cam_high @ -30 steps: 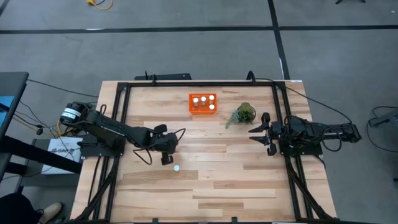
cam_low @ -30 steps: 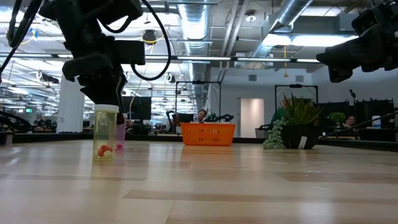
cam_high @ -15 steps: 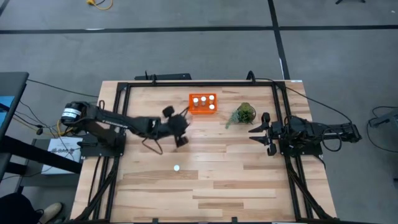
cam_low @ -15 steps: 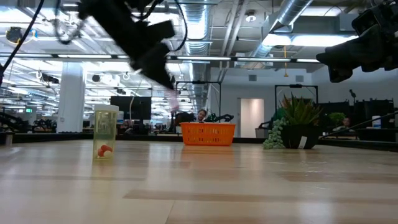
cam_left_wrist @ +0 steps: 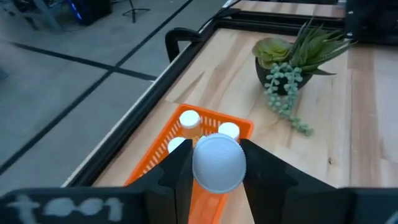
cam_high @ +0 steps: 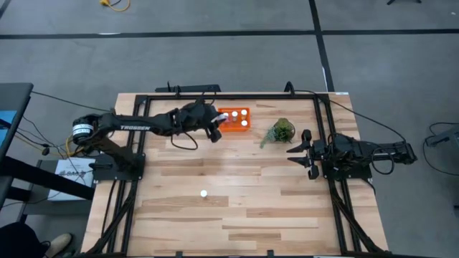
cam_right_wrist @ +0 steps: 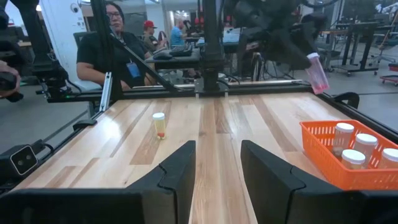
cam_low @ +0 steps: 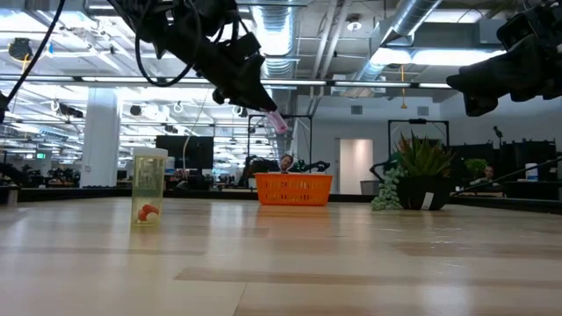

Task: Pick and place pill bottles into a basket
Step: Put the pink pill bottle into the orange bin

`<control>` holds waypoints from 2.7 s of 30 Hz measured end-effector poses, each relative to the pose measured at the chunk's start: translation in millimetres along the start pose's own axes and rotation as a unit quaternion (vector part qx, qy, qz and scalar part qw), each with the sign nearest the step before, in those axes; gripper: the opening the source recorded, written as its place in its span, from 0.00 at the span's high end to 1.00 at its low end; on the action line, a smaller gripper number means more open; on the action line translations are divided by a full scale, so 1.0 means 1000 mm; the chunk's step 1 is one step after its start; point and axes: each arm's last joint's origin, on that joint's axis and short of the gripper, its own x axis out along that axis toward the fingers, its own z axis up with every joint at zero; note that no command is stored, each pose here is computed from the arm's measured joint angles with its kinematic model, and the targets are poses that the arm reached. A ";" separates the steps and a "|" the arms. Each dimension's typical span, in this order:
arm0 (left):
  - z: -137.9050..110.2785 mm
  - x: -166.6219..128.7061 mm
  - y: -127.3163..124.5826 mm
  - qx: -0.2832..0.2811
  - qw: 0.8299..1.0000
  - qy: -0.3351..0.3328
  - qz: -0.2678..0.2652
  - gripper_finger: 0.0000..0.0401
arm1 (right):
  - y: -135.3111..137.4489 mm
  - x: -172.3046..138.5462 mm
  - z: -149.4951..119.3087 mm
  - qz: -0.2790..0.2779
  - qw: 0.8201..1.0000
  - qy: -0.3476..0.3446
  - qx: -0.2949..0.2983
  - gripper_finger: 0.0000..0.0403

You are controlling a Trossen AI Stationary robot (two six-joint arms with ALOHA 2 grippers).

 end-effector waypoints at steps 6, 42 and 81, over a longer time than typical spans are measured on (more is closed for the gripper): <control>0.011 0.010 -0.001 0.025 0.999 0.033 0.001 0.74 | 0.000 0.000 0.000 0.000 1.000 0.000 0.000 0.70; -0.003 0.125 0.005 0.063 0.966 0.247 -0.052 0.74 | 0.000 0.000 0.000 0.000 1.000 0.000 0.000 0.70; -0.004 0.132 0.004 0.071 0.964 0.245 -0.072 0.60 | 0.000 0.000 0.000 0.000 1.000 0.000 0.000 0.70</control>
